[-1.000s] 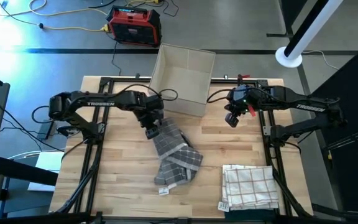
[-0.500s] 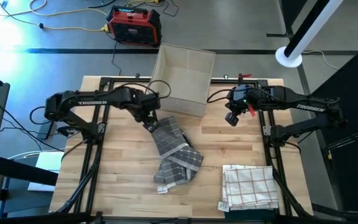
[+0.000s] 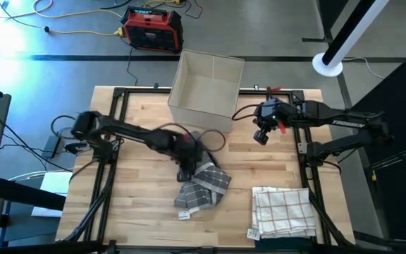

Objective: Fold towel
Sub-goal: Fold the gray patterned towel

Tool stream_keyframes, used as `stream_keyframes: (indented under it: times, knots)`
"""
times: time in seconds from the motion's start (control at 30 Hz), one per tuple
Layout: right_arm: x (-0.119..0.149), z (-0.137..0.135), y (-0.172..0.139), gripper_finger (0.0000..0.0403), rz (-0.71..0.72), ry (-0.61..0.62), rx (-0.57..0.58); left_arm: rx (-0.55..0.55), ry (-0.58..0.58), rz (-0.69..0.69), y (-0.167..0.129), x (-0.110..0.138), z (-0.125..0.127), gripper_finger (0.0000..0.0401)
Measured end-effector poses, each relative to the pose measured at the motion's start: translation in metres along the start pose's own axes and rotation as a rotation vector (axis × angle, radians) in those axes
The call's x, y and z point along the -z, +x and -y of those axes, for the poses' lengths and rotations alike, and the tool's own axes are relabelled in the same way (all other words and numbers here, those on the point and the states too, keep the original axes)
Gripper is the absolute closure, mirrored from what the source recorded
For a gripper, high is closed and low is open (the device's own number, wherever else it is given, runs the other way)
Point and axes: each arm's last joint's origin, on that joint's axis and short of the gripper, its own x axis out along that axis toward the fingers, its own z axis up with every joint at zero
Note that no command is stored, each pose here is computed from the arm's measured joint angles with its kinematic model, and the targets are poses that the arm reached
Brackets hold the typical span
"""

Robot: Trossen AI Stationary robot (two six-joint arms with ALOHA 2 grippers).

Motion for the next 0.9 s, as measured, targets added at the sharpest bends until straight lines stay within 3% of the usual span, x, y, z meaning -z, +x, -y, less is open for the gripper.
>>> stream_keyframes:
  times: [0.17,0.33,0.4,0.63,0.77,0.9]
  knots:
    - [0.024,-0.004,0.025,0.0401,-0.101,0.103,-0.029,-0.004,-0.072,-0.066,0.018,0.002,-0.004,0.0261]
    - [0.047,-0.007,0.045,0.0401,-0.207,0.187,-0.080,-0.006,-0.100,-0.064,-0.005,-0.002,-0.011,0.0366]
    - [0.052,-0.007,0.049,0.0401,-0.227,0.205,-0.094,-0.007,-0.099,-0.038,-0.025,-0.008,-0.015,0.0392]
    - [0.044,-0.012,0.054,0.0401,-0.124,0.216,-0.179,0.087,-0.014,0.261,-0.132,-0.028,-0.020,0.0391]
    - [0.027,-0.018,0.052,0.0401,0.022,0.179,-0.335,0.120,-0.013,0.469,-0.195,-0.024,-0.025,0.0399]
    - [0.007,-0.026,0.042,0.0401,0.202,0.103,-0.504,0.060,-0.047,0.627,-0.236,-0.011,-0.032,0.0400]
